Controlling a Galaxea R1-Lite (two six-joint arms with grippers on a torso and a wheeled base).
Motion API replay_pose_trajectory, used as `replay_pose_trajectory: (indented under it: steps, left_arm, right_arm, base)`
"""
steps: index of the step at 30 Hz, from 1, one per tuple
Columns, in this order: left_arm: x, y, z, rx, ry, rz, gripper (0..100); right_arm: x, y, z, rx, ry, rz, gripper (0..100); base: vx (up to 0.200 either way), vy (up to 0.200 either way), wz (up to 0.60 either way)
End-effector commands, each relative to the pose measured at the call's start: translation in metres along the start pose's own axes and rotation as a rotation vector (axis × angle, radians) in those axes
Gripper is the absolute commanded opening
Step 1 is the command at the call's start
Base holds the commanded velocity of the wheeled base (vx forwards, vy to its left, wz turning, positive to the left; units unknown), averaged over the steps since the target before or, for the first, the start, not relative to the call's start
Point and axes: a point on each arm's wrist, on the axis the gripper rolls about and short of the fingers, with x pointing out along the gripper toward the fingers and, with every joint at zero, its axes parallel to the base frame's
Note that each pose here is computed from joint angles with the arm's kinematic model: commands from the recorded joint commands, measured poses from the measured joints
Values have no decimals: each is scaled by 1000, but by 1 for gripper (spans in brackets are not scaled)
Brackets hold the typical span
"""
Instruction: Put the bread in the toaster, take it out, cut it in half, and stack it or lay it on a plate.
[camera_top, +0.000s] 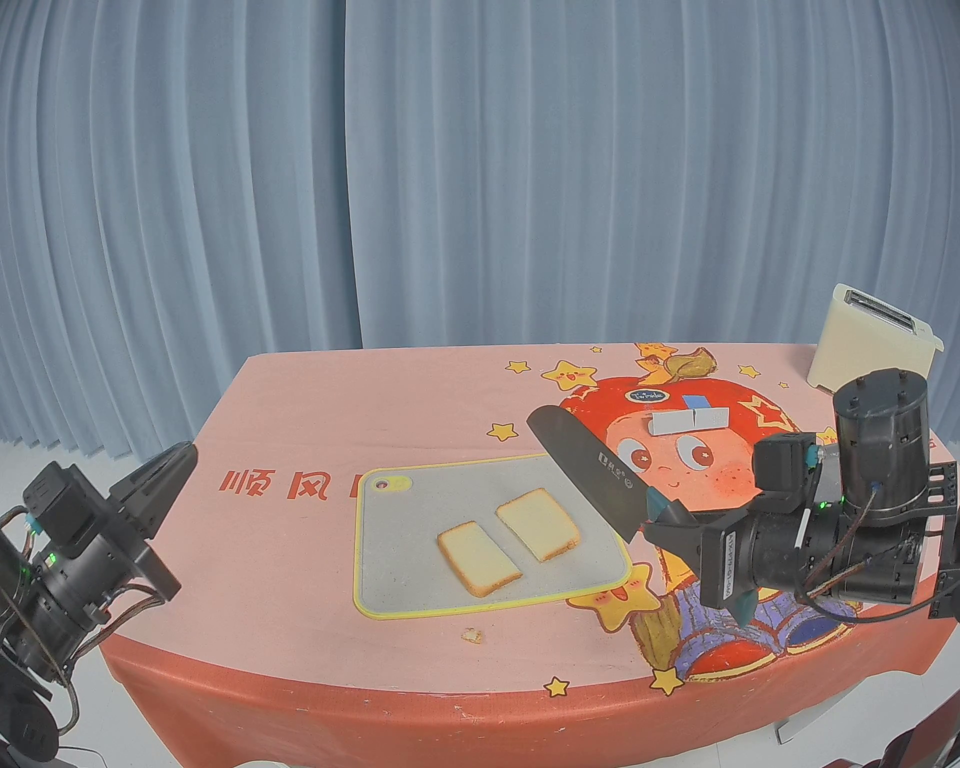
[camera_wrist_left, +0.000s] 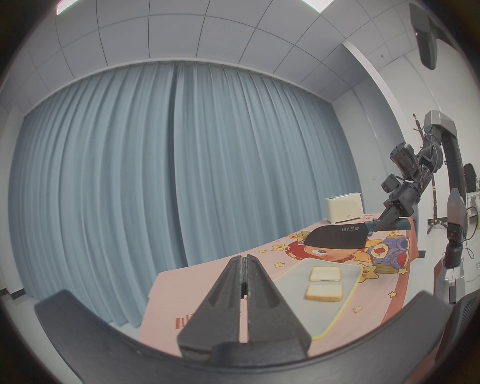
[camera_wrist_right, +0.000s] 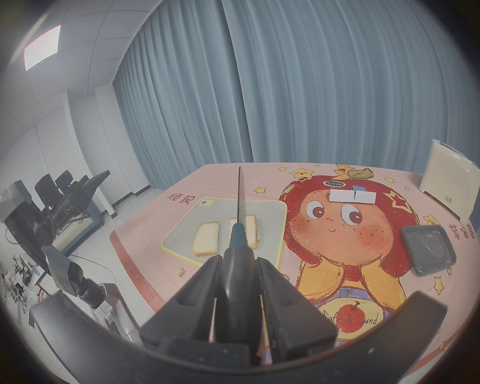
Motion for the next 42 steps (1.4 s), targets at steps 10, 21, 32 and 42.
replay_pose_trajectory:
  steps: [10,21,32,42]
  left_arm:
    - [-123,-23,10,-25,-16,113,0]
    - [-170,-41,-43,-43,152,204,0]
    - [-173,-42,-56,-169,278,295,0]
    - [-180,-47,-56,-150,178,418,0]
  right_arm:
    - [-54,5,12,-2,-159,87,0]
    - [-54,5,12,-16,-162,84,0]
    - [-54,5,12,-17,-163,76,0]
    - [-54,5,11,-35,-160,76,0]
  base:
    - [0,0,0]
    - [0,0,0]
    - [0,0,0]
    - [0,0,0]
